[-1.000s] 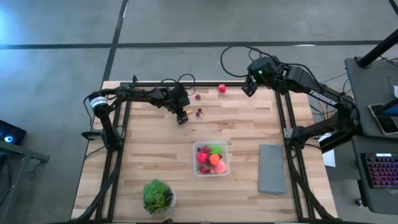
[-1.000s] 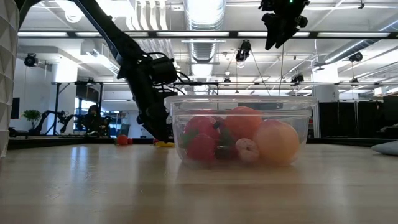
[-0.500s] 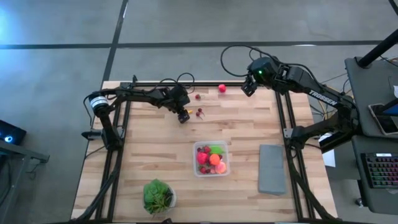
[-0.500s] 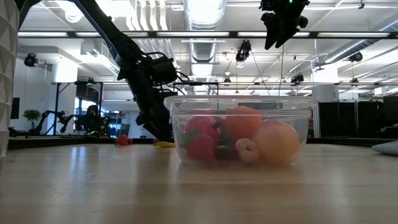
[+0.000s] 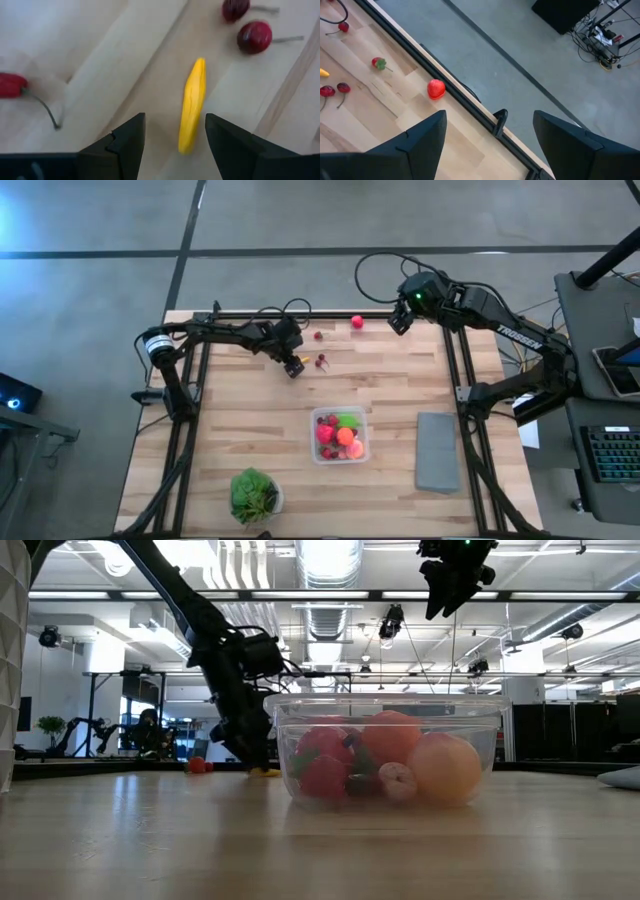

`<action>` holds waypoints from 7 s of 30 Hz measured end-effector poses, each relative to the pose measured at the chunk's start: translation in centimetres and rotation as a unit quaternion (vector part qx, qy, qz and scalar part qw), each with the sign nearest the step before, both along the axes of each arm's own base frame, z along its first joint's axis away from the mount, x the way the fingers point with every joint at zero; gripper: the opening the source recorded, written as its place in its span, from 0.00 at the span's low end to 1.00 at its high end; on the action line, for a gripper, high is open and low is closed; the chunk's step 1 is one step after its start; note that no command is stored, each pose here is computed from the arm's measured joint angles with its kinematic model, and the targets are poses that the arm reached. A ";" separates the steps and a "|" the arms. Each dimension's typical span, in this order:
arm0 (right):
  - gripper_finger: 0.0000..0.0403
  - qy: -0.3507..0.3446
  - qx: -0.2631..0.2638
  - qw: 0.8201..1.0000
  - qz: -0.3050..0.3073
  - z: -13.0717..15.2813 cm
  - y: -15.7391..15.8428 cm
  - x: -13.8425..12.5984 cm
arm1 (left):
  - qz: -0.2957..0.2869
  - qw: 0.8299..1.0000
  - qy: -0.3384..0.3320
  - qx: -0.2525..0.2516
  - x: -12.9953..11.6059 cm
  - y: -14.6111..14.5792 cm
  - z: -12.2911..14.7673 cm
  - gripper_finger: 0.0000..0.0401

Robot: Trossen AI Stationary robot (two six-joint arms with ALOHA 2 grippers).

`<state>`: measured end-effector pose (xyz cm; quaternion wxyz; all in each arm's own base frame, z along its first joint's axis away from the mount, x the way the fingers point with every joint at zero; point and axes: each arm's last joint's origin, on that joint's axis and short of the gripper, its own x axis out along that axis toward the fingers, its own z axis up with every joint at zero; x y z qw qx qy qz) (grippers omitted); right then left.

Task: Pick and placing Produce into tupperware
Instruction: Put the yellow corn into the transparent bin, then put the red strawberry into the transparent bin

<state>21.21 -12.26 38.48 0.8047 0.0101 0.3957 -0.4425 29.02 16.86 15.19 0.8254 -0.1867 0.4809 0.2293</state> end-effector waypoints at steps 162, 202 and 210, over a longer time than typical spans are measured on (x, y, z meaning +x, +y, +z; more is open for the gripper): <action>0.72 0.025 0.353 0.918 -0.179 -17.2 -16.0 12.7 | 0.261 0.955 -0.132 0.050 -2.0 -0.6 9.6 0.48; 0.72 -0.013 0.368 0.904 -0.217 -21.9 -18.9 13.7 | 0.243 0.958 -0.146 0.034 -2.2 0.1 9.8 0.48; 0.72 0.002 0.376 0.900 -0.220 -23.2 -18.6 13.3 | 0.243 0.958 -0.146 0.034 -2.2 0.1 9.8 0.48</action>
